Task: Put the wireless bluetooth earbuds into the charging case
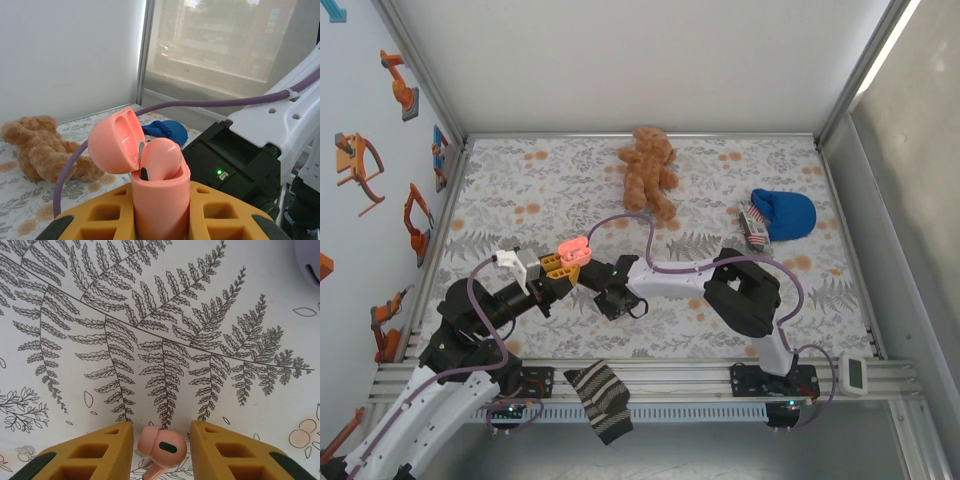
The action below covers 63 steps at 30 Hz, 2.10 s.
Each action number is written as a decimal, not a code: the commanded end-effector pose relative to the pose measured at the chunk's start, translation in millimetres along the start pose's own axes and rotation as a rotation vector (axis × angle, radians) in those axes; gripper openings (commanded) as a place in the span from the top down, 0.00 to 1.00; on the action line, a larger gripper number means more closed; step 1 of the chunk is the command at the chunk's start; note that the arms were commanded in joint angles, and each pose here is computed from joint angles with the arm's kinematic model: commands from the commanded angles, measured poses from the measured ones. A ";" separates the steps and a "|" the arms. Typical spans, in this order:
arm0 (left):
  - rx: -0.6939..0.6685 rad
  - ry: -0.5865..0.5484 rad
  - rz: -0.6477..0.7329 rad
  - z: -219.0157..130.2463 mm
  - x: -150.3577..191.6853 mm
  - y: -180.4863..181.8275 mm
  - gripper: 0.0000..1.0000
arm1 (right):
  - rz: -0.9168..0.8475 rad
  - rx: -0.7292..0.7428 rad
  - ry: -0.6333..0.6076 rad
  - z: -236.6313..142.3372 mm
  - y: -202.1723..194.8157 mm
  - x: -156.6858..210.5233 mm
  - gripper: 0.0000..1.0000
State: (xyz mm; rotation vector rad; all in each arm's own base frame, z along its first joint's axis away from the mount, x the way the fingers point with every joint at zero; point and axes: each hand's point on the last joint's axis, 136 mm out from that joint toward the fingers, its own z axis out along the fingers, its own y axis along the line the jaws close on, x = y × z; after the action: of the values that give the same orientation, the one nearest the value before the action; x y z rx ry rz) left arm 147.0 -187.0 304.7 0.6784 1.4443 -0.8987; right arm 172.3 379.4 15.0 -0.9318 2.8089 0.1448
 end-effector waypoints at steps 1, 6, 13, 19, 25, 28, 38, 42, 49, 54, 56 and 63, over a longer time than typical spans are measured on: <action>0.013 -0.046 0.029 -1.4 -14.0 -4.0 1.00 | -0.002 0.005 0.002 4.0 3.1 -3.4 0.68; 0.013 -0.048 0.029 -1.6 -14.7 -4.1 1.00 | -0.006 0.006 0.003 4.5 3.0 -2.9 0.72; 0.015 -0.046 0.029 -1.2 -14.3 -4.3 1.00 | -0.008 0.004 -0.002 1.6 2.4 -2.8 0.75; 0.012 -0.047 0.029 0.0 -14.8 -3.3 1.00 | -0.015 0.009 -0.023 -5.3 0.1 -4.8 0.78; 0.024 -0.047 0.026 3.4 -16.5 -4.2 1.00 | -0.027 0.037 -0.062 -16.1 -8.5 -6.5 0.79; 0.030 -0.049 0.020 4.5 -17.5 -5.1 1.00 | -0.031 0.043 -0.079 -22.3 -11.8 -7.4 0.79; 0.032 -0.056 0.007 6.5 -18.4 -4.7 1.00 | -0.014 0.082 -0.220 -70.8 -38.8 -20.5 0.80; 0.047 -0.074 -0.007 10.9 -20.2 -5.1 1.00 | 0.003 0.086 -0.331 -112.3 -54.9 -32.1 0.80; 0.077 -0.105 -0.032 21.2 -27.9 -6.1 1.00 | 0.006 0.091 -0.575 -204.6 -81.1 -57.0 0.80; 0.109 -0.119 -0.043 27.5 -38.4 -9.9 1.00 | -0.047 0.106 -0.743 -274.4 -90.9 -73.5 0.79; 0.118 -0.124 -0.041 30.2 -42.6 -10.9 1.00 | -0.069 0.115 -0.808 -301.0 -93.5 -78.5 0.80; 0.137 -0.150 -0.021 40.9 -53.6 -10.7 1.00 | -0.151 0.043 -1.043 -375.2 -83.3 -87.1 0.80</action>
State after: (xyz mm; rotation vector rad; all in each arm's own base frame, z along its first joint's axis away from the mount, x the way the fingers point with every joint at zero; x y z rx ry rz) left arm 172.7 -221.2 322.6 0.6750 1.3987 -1.0207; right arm 240.1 308.7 354.8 -0.7328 1.9175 0.3745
